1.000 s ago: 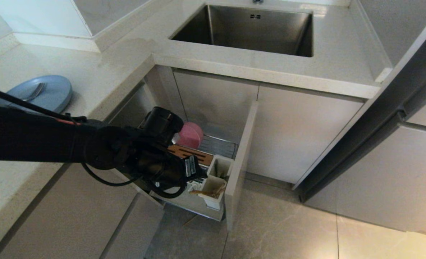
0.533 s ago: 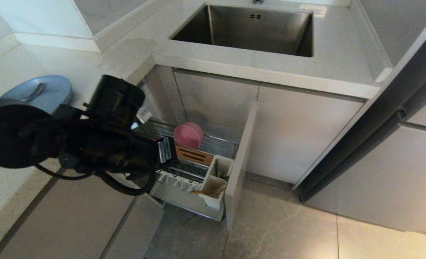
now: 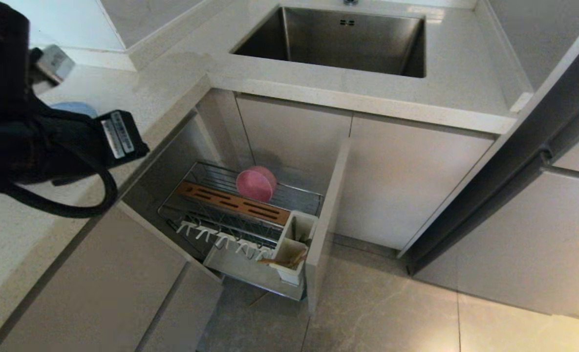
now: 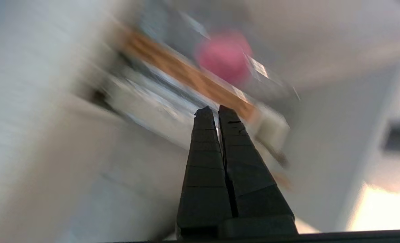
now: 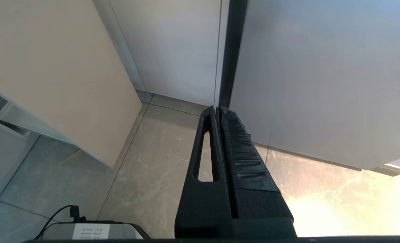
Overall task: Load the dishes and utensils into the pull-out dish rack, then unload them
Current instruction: Pick up the spoon and place it in the cupboard
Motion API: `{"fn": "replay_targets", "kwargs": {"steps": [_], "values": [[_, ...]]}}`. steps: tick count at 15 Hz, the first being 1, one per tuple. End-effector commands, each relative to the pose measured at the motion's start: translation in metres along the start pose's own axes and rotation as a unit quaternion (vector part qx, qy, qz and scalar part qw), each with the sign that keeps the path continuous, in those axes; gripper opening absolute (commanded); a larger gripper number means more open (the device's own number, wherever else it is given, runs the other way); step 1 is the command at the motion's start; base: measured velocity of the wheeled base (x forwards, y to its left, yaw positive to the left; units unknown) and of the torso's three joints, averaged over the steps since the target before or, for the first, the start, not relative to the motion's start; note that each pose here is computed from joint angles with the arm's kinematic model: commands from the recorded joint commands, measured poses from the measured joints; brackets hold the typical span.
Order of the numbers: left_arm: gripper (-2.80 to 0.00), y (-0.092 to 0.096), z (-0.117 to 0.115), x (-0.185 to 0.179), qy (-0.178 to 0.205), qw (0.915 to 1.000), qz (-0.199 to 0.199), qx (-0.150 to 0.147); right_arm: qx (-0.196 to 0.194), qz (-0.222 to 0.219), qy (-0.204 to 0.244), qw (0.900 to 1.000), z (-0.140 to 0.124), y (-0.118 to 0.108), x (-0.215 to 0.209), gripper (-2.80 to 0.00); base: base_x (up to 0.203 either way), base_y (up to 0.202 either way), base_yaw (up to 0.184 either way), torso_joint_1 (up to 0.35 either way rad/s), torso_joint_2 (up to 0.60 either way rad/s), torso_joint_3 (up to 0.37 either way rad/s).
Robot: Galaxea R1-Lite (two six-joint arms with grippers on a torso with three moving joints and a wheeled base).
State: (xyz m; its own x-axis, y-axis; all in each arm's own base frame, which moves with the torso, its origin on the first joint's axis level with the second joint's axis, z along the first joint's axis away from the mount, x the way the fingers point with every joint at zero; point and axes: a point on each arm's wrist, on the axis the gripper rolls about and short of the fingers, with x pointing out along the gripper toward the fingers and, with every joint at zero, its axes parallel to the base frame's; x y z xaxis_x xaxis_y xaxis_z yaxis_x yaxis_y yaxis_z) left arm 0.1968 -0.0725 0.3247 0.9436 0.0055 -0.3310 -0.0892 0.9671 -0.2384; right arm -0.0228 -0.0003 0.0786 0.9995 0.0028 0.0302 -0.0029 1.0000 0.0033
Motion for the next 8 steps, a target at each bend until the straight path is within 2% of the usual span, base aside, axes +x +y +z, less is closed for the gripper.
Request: {"fn": "replay_targets", "kwargs": {"steps": [1, 5, 8], "values": [[-2.80, 0.017, 0.019, -0.013, -0.044, 0.9986, 0.028, -0.009, 0.000, 0.000, 0.004, 1.000, -0.002, 0.000, 0.001, -2.80, 0.000, 0.000, 0.000, 0.000, 0.00, 0.000], [-2.80, 0.056, 0.054, -0.021, -0.110, 0.9862, 0.124, -0.003, 0.000, 0.000, 0.004, 1.000, -0.002, 0.000, 0.001, -2.80, 0.000, 0.000, 0.000, 0.000, 0.00, 0.000], [-2.80, 0.084, 0.070, -0.027, -0.129, 0.9796, 0.154, 0.005, 0.000, 0.000, 0.004, 1.000, -0.002, 0.000, 0.001, -2.80, 0.000, 0.000, 0.000, 0.000, 0.00, 0.000]]}}
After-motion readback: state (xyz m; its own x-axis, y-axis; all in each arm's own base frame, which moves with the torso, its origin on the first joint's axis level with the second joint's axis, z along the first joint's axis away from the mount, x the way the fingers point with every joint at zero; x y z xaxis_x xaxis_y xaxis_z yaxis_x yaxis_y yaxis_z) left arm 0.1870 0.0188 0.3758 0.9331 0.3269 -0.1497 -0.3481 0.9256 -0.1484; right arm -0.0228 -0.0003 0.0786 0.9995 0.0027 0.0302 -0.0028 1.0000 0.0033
